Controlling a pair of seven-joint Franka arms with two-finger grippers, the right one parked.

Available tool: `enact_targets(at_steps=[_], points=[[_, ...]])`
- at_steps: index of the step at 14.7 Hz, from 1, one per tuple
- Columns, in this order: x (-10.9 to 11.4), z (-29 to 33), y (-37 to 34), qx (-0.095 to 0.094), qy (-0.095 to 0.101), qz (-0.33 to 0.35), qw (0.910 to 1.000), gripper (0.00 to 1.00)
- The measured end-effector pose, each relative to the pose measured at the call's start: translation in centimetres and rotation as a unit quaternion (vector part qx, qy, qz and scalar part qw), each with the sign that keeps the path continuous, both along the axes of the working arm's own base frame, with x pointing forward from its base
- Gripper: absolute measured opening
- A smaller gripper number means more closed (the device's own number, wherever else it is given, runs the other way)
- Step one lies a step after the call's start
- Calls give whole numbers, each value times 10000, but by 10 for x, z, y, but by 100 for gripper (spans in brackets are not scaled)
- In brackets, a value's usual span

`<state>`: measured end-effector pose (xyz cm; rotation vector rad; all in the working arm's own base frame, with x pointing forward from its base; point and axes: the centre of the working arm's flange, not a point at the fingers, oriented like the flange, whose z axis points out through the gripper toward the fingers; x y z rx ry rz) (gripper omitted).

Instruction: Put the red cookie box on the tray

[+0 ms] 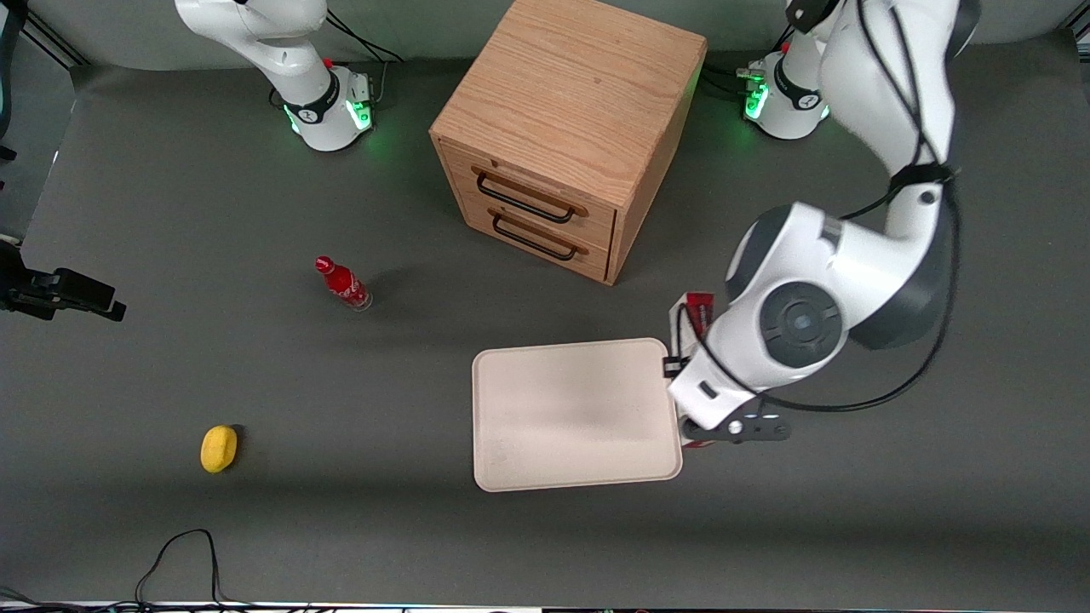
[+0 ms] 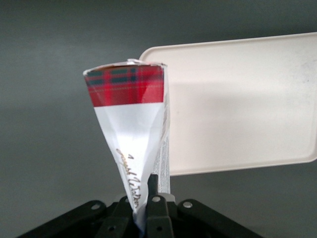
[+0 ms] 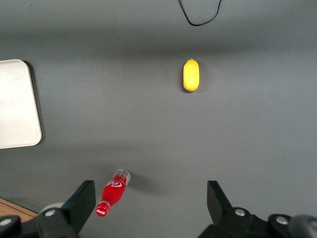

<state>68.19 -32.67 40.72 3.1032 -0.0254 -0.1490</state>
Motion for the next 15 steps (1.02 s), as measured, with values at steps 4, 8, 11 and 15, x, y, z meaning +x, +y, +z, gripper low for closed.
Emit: enact_targets(at_steps=[4, 8, 11, 15], points=[[1, -69, -32, 95, -20, 66, 9999, 4], [3, -125, -38, 118, -141, 112, 9998, 4], [1, -141, -36, 170, -144, 135, 9997, 4], [2, -143, -36, 193, -247, 194, 9993, 19]])
